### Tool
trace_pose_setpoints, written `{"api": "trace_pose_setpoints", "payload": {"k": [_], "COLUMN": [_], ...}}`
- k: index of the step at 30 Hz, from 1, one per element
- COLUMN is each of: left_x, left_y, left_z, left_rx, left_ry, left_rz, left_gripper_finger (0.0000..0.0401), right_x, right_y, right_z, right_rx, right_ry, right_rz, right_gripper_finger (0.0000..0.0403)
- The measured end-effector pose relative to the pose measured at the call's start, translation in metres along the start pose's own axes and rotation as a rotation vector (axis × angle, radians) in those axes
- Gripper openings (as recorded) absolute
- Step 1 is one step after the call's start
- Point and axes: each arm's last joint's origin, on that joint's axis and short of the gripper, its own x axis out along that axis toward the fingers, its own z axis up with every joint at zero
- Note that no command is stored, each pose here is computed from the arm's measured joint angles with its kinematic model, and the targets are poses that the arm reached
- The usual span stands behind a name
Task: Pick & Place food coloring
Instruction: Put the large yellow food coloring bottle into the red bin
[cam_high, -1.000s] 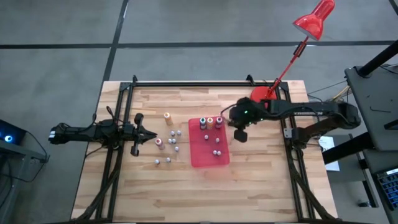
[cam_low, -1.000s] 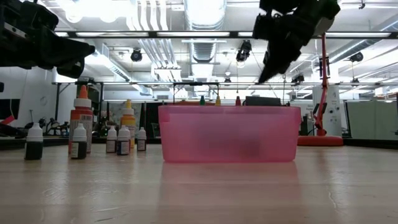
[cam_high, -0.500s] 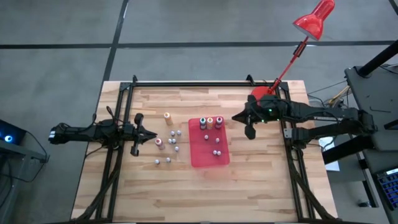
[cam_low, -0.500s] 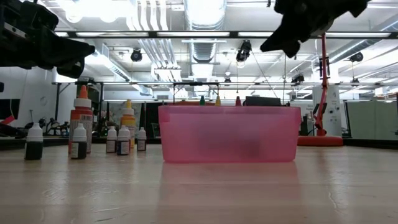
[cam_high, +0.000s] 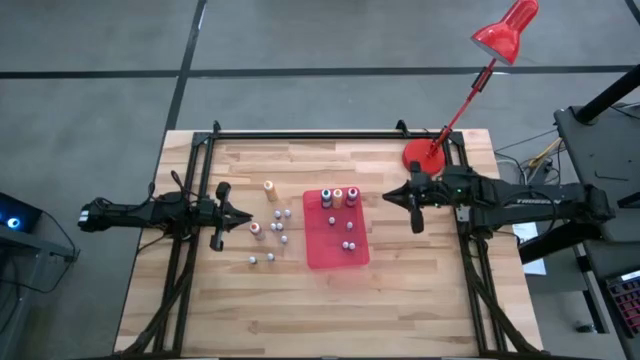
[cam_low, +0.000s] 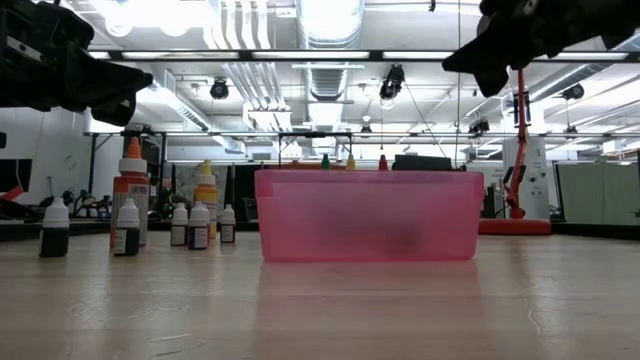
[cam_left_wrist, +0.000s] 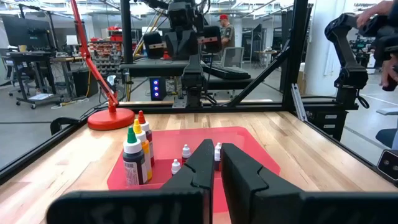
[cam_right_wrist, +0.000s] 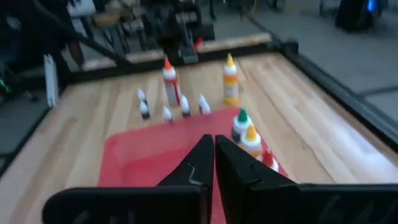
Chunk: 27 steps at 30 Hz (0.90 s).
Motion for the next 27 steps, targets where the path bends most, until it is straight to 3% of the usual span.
{"api": "trace_pose_setpoints", "payload": {"k": [12, 19, 27], "left_x": [0.0, 0.0, 0.0], "left_y": [0.0, 0.0, 0.0], "left_z": [0.0, 0.0, 0.0], "left_rx": [0.0, 0.0, 0.0], "left_ry": [0.0, 0.0, 0.0], "left_rz": [0.0, 0.0, 0.0], "left_gripper_finger": [0.0003, 0.0003, 0.0003], "right_x": [-0.024, -0.036, -0.044], "right_y": [-0.001, 0.007, 0.004], "right_z": [-0.018, -0.029, -0.052], "right_rx": [-0.007, -0.071, -0.046], "right_ry": [-0.249, -0.277, -0.301], "right_rz": [0.036, 0.084, 0.06], "right_gripper_finger": [0.0009, 0.0009, 0.0009]}}
